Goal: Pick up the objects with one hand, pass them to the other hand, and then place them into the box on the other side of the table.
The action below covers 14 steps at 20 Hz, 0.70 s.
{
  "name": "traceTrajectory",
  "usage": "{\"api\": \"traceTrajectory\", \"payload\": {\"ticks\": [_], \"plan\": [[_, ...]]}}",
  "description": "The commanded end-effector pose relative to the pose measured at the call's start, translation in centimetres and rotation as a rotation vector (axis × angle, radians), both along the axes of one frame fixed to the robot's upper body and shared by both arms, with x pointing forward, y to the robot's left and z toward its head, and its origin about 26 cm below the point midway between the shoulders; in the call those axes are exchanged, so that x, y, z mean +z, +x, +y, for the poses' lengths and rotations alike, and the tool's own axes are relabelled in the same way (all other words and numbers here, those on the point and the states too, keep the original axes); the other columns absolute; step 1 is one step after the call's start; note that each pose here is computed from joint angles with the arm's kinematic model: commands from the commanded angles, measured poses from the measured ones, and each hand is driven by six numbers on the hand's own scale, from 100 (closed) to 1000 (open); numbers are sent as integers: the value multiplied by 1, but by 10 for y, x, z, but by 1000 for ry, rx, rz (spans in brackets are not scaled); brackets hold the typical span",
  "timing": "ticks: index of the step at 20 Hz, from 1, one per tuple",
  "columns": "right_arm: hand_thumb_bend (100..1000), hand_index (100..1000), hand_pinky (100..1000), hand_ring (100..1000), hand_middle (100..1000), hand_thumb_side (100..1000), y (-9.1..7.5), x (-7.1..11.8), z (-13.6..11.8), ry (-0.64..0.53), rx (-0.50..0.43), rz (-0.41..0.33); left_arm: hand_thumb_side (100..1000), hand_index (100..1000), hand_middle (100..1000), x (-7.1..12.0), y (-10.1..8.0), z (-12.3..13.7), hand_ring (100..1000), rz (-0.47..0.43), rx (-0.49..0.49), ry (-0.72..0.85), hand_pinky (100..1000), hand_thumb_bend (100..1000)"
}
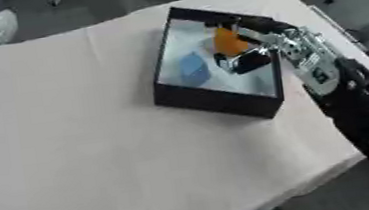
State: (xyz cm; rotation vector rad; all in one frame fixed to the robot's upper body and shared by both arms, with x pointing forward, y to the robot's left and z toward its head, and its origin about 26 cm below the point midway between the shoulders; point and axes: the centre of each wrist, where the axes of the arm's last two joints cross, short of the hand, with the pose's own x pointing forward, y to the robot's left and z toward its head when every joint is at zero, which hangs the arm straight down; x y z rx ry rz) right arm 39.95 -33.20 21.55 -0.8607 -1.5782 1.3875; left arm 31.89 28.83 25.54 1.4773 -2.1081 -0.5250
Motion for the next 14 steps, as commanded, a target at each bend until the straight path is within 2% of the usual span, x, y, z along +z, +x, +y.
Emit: {"api": "traceTrajectory", "payload": {"ticks": [1, 3, 4, 5, 7, 9, 10, 11, 13, 14], "plan": [[100, 1000, 1000, 1000, 1000, 383, -4, 20, -7, -47, 4, -51, 171, 871, 752, 13, -4, 4, 782, -42, 11, 26, 854, 483], [100, 1000, 1000, 1000, 1000, 213, -5, 22, -6, -46, 12, -59, 170, 870, 751, 13, -4, 4, 781, -43, 14, 25, 854, 483], [100, 1000, 1000, 1000, 1000, 100, -5, 23, -5, -42, 11, -64, 169, 870, 750, 13, -4, 4, 781, -44, 14, 25, 854, 483], [100, 1000, 1000, 1000, 1000, 100, -6, 25, -5, -26, 3, -74, 169, 870, 750, 13, -4, 4, 781, -45, 15, 25, 854, 483], [100, 1000, 1000, 1000, 1000, 202, -7, 30, -5, 106, -35, -125, 169, 868, 748, 14, -4, 4, 781, -46, 16, 24, 854, 481], [100, 1000, 1000, 1000, 1000, 231, -9, 35, -4, 324, -60, -155, 170, 867, 747, 14, -4, 5, 780, -48, 18, 21, 854, 479], [100, 1000, 1000, 1000, 1000, 313, -9, 39, -4, 456, -67, -163, 171, 867, 746, 15, -4, 4, 779, -49, 18, 18, 853, 480], [100, 1000, 1000, 1000, 1000, 313, -10, 43, -3, 577, -66, -167, 171, 867, 746, 16, -4, 4, 779, -49, 17, 17, 853, 480], [100, 1000, 1000, 1000, 1000, 491, -11, 51, -1, 802, -32, -168, 178, 867, 739, 18, -4, 4, 772, -48, 16, 14, 851, 476], [100, 1000, 1000, 1000, 1000, 519, -13, 56, -1, 891, 1, -161, 188, 868, 735, 19, -4, 4, 769, -41, 14, 10, 851, 471]]}}
